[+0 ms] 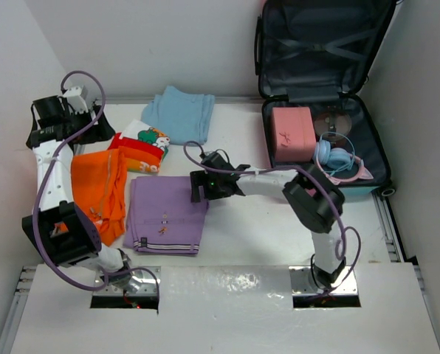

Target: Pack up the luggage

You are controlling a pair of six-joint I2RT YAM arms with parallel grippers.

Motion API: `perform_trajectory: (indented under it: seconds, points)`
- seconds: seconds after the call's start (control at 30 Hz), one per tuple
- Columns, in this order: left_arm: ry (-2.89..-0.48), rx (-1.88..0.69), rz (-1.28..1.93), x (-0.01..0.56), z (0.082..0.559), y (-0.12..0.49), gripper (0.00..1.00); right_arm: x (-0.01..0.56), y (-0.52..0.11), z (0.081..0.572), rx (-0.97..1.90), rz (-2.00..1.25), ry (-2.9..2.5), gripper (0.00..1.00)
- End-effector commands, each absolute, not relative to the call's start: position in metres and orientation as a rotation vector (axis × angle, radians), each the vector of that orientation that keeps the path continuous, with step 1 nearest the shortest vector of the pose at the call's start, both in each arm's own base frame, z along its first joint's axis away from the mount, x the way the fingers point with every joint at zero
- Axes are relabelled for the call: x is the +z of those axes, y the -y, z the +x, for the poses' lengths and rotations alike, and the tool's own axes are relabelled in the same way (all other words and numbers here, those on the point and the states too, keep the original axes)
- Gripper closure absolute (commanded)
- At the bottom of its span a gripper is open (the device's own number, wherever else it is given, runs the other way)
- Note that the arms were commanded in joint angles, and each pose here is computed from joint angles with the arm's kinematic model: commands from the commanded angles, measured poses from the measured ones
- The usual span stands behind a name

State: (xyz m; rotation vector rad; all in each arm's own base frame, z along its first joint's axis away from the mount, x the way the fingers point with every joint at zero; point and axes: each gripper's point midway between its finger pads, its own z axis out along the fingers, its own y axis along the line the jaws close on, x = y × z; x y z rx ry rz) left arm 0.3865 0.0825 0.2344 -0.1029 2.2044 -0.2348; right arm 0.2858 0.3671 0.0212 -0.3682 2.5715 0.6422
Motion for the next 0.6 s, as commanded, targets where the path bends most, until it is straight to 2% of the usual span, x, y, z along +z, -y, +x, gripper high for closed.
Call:
perform_trajectory:
  seconds: [0.0, 0.1, 0.2, 0.23, 0.3, 0.33, 0.37, 0.4, 0.57]
  points:
    - [-2.167, -0.216, -0.051, 0.246, 0.386, -0.081, 0.28, 0.017, -0.398, 0.293, 0.772, -0.263, -2.571, 0.15]
    - [-2.165, -0.227, -0.044, 0.246, 0.389, -0.080, 0.27, -0.006, -0.401, 0.284, 0.794, -0.208, -2.644, 0.18]
    - [-2.163, -0.254, -0.034, 0.245, 0.390, -0.076, 0.27, -0.022, -0.398, 0.278, 0.795, -0.146, -2.676, 0.28]
    - [-2.163, -0.272, -0.030, 0.244, 0.390, -0.074, 0.27, -0.027, -0.397, 0.274, 0.821, -0.112, -2.687, 0.45]
    - [-2.169, -0.294, -0.021, 0.241, 0.389, -0.070, 0.28, -0.026, -0.402, 0.272, 0.878, -0.070, -2.686, 0.62]
    - [-2.172, -0.323, -0.003, 0.239, 0.389, -0.064, 0.29, -0.029, -0.396, 0.274, 0.872, -0.049, -2.684, 0.81]
    - [-2.179, -0.331, 0.009, 0.238, 0.389, -0.063, 0.30, -0.029, -0.390, 0.276, 0.862, -0.032, -2.675, 0.93]
    - [-2.199, -0.346, 0.066, 0.235, 0.386, -0.052, 0.31, -0.028, -0.380, 0.280, 0.832, -0.020, -2.664, 1.00]
    - [-2.311, -0.520, 0.448, 0.207, 0.365, 0.042, 0.31, -0.006, -0.292, 0.317, 0.718, 0.121, -2.574, 1.00]
